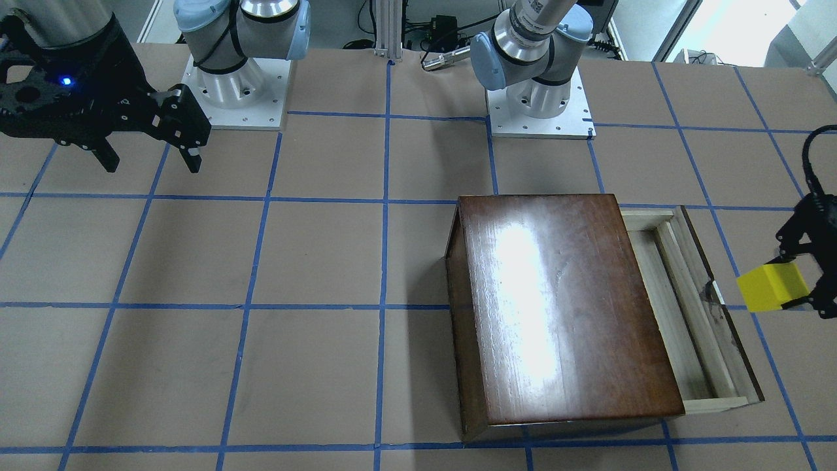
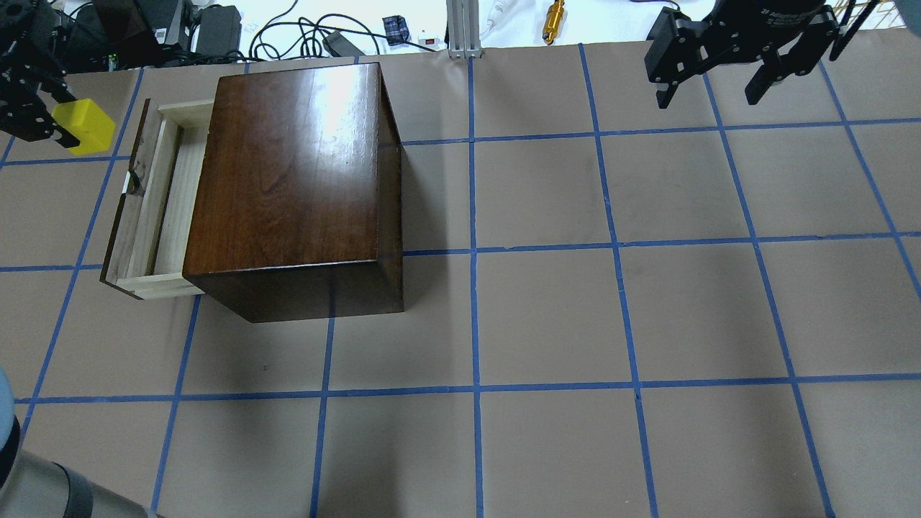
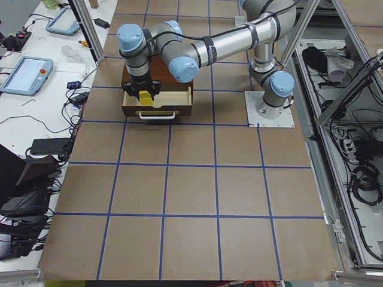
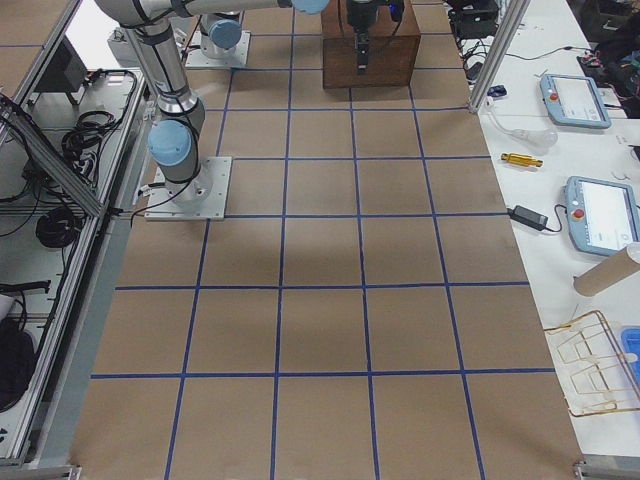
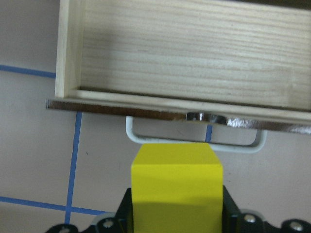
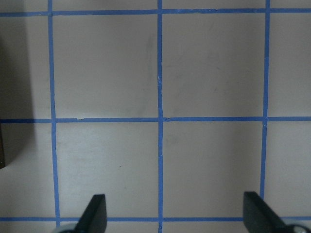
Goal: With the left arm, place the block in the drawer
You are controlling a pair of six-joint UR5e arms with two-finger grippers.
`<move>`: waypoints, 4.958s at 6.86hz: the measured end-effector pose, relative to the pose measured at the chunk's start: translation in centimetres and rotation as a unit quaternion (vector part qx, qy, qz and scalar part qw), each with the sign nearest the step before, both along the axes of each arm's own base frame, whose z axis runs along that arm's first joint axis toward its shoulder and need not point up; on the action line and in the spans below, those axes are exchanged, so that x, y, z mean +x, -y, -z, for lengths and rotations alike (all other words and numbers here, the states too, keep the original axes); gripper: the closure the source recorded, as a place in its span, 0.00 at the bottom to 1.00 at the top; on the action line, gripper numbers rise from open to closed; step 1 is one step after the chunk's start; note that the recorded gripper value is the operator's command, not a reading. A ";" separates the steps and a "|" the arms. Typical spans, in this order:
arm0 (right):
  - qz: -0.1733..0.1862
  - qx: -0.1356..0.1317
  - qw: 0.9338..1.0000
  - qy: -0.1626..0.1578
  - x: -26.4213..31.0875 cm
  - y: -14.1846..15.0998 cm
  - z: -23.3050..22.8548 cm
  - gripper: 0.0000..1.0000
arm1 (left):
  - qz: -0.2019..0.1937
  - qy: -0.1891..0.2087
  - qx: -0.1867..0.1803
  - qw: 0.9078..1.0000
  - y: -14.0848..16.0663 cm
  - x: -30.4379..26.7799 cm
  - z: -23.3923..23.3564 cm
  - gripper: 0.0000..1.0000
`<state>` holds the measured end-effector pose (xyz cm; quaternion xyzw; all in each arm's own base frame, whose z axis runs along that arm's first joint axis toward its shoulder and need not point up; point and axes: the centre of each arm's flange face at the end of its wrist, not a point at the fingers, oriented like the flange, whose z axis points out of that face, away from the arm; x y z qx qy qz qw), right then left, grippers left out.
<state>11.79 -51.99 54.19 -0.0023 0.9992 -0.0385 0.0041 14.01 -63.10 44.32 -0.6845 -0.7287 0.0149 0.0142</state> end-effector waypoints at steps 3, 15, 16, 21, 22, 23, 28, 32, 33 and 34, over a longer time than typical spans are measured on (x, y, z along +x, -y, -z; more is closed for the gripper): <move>0.000 0.000 1.000 0.000 0.0 0.0 0.0 0.00 | 0.066 0.015 -0.024 0.997 0.1 -4.6 4.3 1.00; 0.000 0.000 1.000 0.000 0.0 0.0 0.0 0.00 | 0.049 0.013 -0.043 0.998 -0.7 -5.0 7.1 0.09; 0.000 0.000 1.000 0.000 0.0 0.0 0.0 0.00 | 0.022 0.014 -0.044 0.999 -1.5 -5.6 4.8 0.09; 0.000 0.000 1.000 0.000 0.0 0.0 0.0 0.00 | -0.238 -0.002 -0.043 0.970 -7.2 -17.2 -8.2 0.04; 0.000 0.000 1.000 0.000 0.0 0.0 0.0 0.00 | -0.292 -0.008 -0.045 0.955 -7.8 -18.6 -8.9 0.00; 0.000 0.000 1.000 0.000 0.0 0.0 0.0 0.00 | -0.352 -0.015 -0.045 0.935 -8.0 -19.1 -9.2 0.00; 0.000 0.000 1.000 -0.001 0.0 0.0 0.0 0.00 | -0.583 -0.023 -0.022 0.812 -7.6 -19.5 -8.0 0.00; 0.000 0.000 1.000 0.000 0.0 0.0 0.0 0.00 | -0.639 -0.008 -0.024 0.769 -9.2 -25.3 -7.3 0.00; 0.000 0.000 1.000 0.000 0.0 0.0 0.0 0.00 | -0.638 -0.011 -0.027 0.770 -9.6 -26.2 -7.6 0.00; 0.001 0.000 1.000 0.000 -0.1 0.0 0.0 0.00 | -0.637 -0.013 -0.028 0.770 -9.8 -26.5 -7.8 0.00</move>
